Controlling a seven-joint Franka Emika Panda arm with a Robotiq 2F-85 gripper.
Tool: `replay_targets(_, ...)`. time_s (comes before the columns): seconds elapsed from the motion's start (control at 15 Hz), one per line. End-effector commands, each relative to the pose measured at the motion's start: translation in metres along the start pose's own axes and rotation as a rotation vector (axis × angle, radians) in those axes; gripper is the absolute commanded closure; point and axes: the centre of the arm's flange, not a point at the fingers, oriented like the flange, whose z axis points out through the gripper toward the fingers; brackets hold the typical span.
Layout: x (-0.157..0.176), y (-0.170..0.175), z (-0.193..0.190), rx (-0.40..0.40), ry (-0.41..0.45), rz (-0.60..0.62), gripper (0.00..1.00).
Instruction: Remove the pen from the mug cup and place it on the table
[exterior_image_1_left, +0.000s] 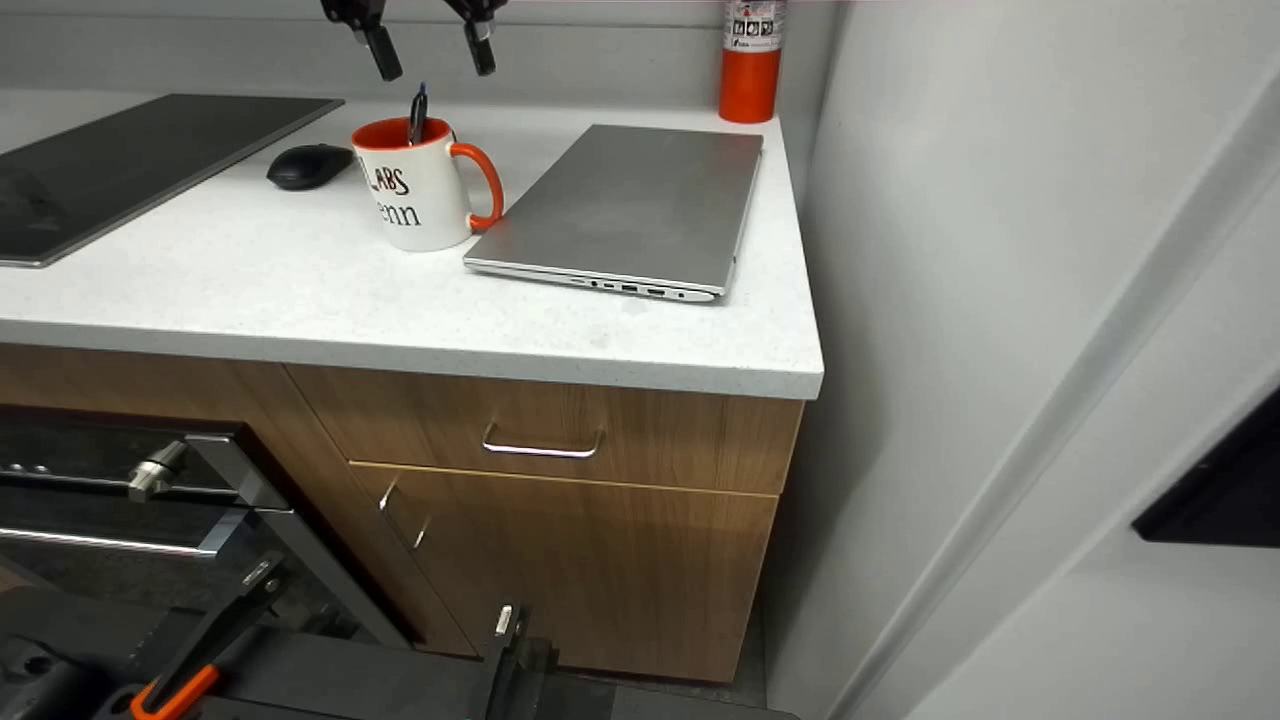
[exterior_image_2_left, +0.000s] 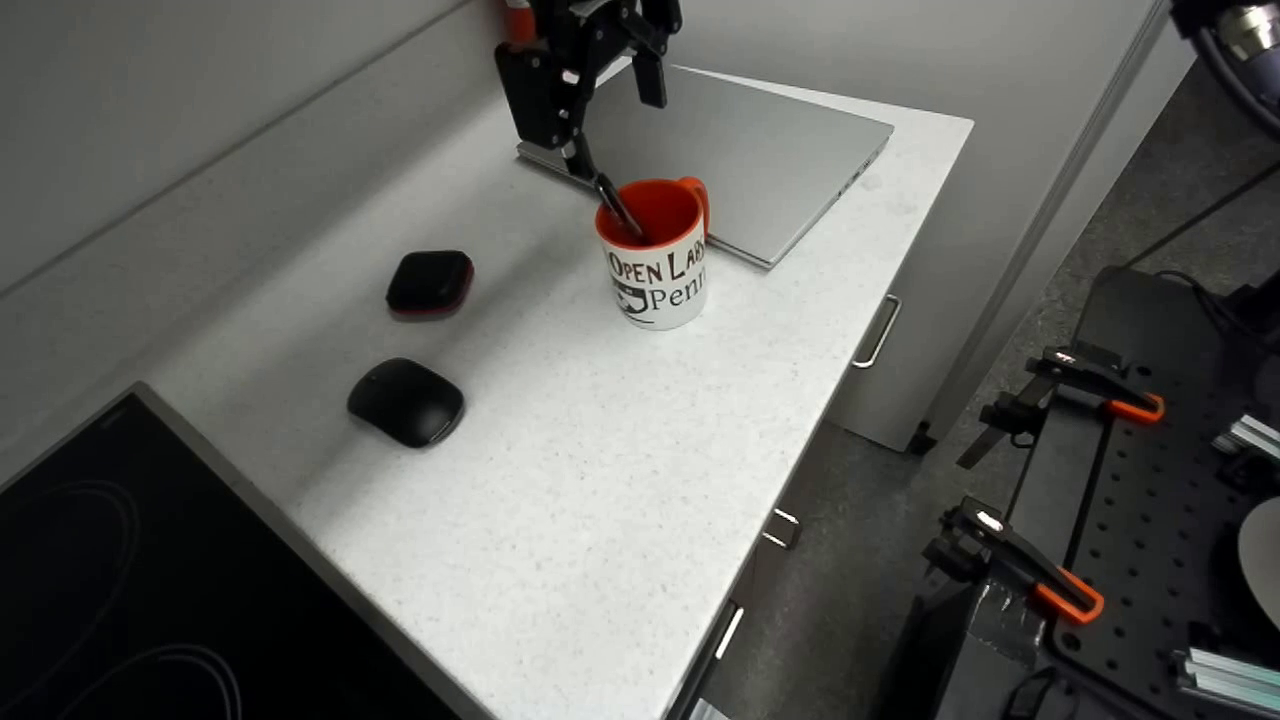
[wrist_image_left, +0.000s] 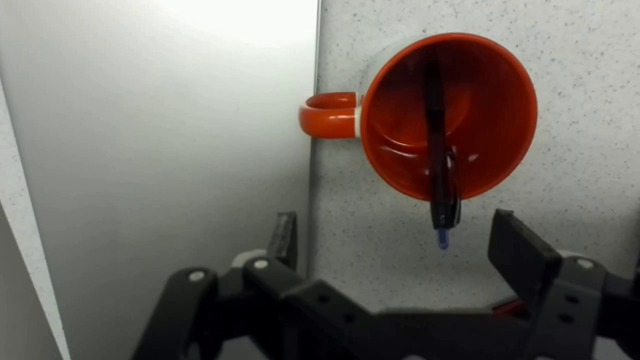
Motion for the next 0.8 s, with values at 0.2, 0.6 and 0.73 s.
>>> replay_targets(0.2, 0.016, -0.013, 0.0, -0.018, -0.064, 0.013, 0.0)
replay_targets(0.6, 0.017, -0.018, 0.006, 0.017, -0.102, 0.0, 0.0)
replay_targets(0.73, 0.017, -0.021, 0.007, 0.04, -0.102, -0.006, 0.0)
